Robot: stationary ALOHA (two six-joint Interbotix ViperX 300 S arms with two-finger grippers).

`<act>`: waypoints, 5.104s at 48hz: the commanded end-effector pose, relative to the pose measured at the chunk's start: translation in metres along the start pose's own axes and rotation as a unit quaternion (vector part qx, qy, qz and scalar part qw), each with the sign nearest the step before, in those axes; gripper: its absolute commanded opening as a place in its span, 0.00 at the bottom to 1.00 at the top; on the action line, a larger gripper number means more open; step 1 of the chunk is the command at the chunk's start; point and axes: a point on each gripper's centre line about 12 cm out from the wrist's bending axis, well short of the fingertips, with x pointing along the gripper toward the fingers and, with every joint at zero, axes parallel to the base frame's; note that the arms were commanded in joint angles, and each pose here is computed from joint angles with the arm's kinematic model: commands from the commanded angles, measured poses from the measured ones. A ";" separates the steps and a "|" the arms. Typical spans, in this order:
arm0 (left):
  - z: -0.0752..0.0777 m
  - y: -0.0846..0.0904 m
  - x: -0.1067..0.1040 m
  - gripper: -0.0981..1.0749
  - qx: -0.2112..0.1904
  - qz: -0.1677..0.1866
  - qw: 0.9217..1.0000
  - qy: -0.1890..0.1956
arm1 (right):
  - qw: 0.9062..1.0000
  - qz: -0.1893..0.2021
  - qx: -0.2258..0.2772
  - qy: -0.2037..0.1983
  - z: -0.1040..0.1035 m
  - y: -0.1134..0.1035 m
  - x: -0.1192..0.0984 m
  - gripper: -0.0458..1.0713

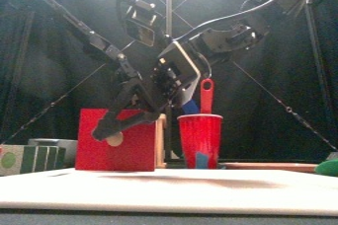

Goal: Close drawer

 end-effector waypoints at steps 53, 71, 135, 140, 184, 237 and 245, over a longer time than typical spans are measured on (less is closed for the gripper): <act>0.002 -0.010 -0.006 0.33 0.007 -0.003 1.000 -0.011 | 0.995 -0.088 -0.030 0.030 0.016 -0.108 -0.010 0.16; 0.003 -0.009 -0.006 0.33 0.008 0.000 1.000 -0.015 | 0.995 -0.094 -0.030 0.016 0.028 -0.114 -0.011 0.16; 0.015 -0.006 -0.009 0.33 0.017 0.013 0.999 -0.040 | 0.992 -0.069 -0.076 0.067 0.023 -0.082 -0.006 0.16; 0.016 -0.006 -0.008 0.33 0.017 0.014 0.999 -0.042 | 0.992 -0.075 -0.076 0.069 0.022 -0.089 -0.006 0.16; 0.012 -0.008 -0.005 0.33 0.018 0.011 0.999 -0.035 | 0.985 -0.108 -0.099 0.087 0.023 -0.127 -0.008 0.16; 0.023 0.005 -0.024 0.33 -0.001 0.034 0.995 -0.093 | 0.990 -0.070 -0.094 0.073 0.047 -0.068 -0.032 0.16; 0.027 0.009 -0.039 0.33 -0.005 0.044 0.992 -0.119 | 0.995 -0.039 -0.077 0.042 0.061 -0.030 -0.055 0.16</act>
